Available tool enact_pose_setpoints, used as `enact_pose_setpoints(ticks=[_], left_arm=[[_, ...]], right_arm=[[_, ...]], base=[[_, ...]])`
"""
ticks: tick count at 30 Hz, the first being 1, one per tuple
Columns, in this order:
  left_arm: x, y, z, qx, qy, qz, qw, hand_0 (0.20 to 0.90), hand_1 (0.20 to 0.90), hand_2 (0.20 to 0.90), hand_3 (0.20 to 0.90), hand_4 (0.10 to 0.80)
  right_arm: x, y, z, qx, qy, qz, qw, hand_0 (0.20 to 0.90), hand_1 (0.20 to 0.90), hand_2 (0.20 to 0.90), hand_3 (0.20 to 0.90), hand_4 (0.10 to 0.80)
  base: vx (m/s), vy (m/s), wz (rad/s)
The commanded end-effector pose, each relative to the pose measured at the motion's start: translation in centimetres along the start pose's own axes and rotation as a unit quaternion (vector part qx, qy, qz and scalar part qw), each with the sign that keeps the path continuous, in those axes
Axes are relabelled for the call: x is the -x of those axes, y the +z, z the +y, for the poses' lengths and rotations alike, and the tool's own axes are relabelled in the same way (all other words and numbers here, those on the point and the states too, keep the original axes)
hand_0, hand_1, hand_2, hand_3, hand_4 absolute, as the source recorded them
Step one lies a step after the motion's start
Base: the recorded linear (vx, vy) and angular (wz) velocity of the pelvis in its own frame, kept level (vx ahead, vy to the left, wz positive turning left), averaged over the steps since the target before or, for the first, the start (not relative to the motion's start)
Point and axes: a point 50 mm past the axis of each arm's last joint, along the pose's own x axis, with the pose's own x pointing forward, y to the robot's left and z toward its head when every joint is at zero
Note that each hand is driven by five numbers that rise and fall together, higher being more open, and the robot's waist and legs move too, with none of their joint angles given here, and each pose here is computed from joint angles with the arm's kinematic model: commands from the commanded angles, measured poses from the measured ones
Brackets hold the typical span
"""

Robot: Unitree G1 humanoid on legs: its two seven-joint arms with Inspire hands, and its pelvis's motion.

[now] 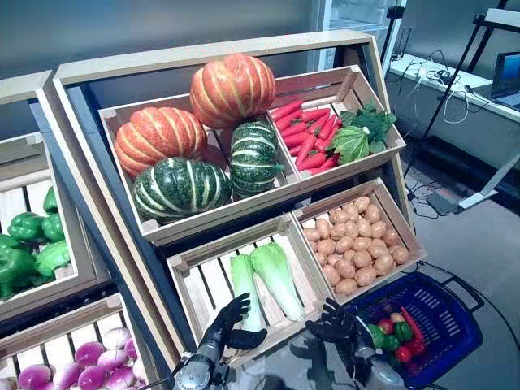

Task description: Put vegetables into the basket

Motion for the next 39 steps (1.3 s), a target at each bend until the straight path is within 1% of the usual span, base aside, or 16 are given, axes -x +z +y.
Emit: enact_pose_setpoints(ticks=[1,2,6,13,17,20,24,27,29,30,33,34,35,36,38,39], left_arm=[[-1.8,4.3,0.6,0.015,0.026,-0.103,0.994,0.9,0.9,0.9,0.9,0.8],[-1.8,4.3,0.6,0.012,0.029,-0.105,0.994,0.9,0.9,0.9,0.9,0.8],[-1.6,4.6,1.3,-0.064,0.071,-0.12,0.988,0.9,0.9,0.9,0.9,0.8],[-0.9,4.6,5.8,-0.191,0.194,-0.12,0.955,0.9,0.9,0.9,0.9,0.8],[-0.1,3.6,7.9,-0.202,0.227,-0.091,0.948,0.9,0.9,0.9,0.9,0.8],[0.4,3.0,8.3,-0.185,0.225,-0.076,0.954,0.9,0.9,0.9,0.9,0.8],[0.9,2.2,8.2,-0.154,0.222,-0.069,0.96,0.9,0.9,0.9,0.9,0.8],[1.1,2.2,7.9,-0.165,0.229,-0.083,0.956,0.9,0.9,0.9,0.9,0.8],[1.0,2.5,7.8,-0.193,0.236,-0.097,0.947,0.9,0.9,0.9,0.9,0.8],[1.0,3.0,7.9,-0.228,0.241,-0.113,0.936,0.9,0.9,0.9,0.9,0.8],[0.9,4.6,8.3,-0.36,0.247,-0.156,0.886,0.9,0.9,0.9,0.9,0.8],[0.9,4.9,8.5,-0.374,0.247,-0.161,0.879,0.9,0.9,0.9,0.9,0.8],[0.9,5.4,8.9,-0.43,0.25,-0.171,0.85,0.9,0.9,0.9,0.9,0.8],[1.0,5.7,9.5,-0.501,0.257,-0.178,0.807,0.9,0.9,0.9,0.9,0.8],[1.1,5.8,10.0,-0.55,0.25,-0.186,0.775,0.9,0.9,0.9,0.9,0.8],[1.3,6.7,11.4,-0.617,0.253,-0.207,0.716,0.9,0.9,0.9,0.9,0.8]], right_arm=[[-1.6,3.8,1.6,-0.009,0.022,-0.077,0.997,0.9,0.9,0.9,0.9,0.8],[-1.5,3.8,1.6,-0.01,0.02,-0.077,0.997,0.9,0.9,0.9,0.9,0.8],[-1.4,3.8,1.2,-0.015,0.011,-0.078,0.997,0.9,0.9,0.9,0.9,0.8],[-0.9,3.9,-1.1,0.0,-0.012,-0.075,0.997,0.9,0.9,0.9,0.9,0.8],[-0.5,3.8,-2.5,0.001,-0.035,-0.075,0.997,0.9,0.9,0.9,0.9,0.8],[-0.2,3.7,-3.1,0.004,-0.049,-0.074,0.996,0.9,0.9,0.9,0.9,0.8],[0.1,3.5,-3.8,0.006,-0.066,-0.069,0.995,0.9,0.9,0.9,0.9,0.8],[0.2,3.5,-4.2,0.009,-0.078,-0.068,0.995,0.9,0.9,0.9,0.9,0.8],[0.2,3.6,-4.5,0.009,-0.083,-0.068,0.994,0.9,0.9,0.9,0.9,0.8],[0.3,3.7,-4.8,0.01,-0.086,-0.068,0.994,0.9,0.9,0.9,0.9,0.8],[0.3,4.1,-5.5,0.018,-0.091,-0.069,0.993,0.9,0.9,0.9,0.9,0.8],[0.4,4.2,-5.6,0.019,-0.091,-0.07,0.993,0.9,0.9,0.9,0.9,0.8],[0.4,4.5,-6.0,0.023,-0.092,-0.071,0.993,0.9,0.9,0.9,0.9,0.8],[0.5,4.8,-6.3,0.028,-0.093,-0.072,0.993,0.9,0.9,0.9,0.9,0.8],[0.5,5.1,-6.5,0.031,-0.091,-0.075,0.992,0.9,0.9,0.9,0.9,0.8],[0.5,6.1,-6.6,0.04,-0.085,-0.092,0.991,0.9,0.9,0.9,0.9,0.8]], base=[[0.0,0.0,0.0],[0.0,0.0,0.0],[0.0,0.0,0.0],[0.003,0.004,0.01],[0.029,0.03,0.01],[0.036,0.038,0.0],[0.032,0.037,0.0],[0.022,0.035,0.0],[0.0,0.0,0.0],[0.019,0.031,-0.01],[0.016,0.026,0.0],[0.0,0.0,0.0],[0.023,0.043,0.0],[0.032,0.053,0.0],[-0.006,0.056,-0.01],[-0.094,0.063,-0.05]])
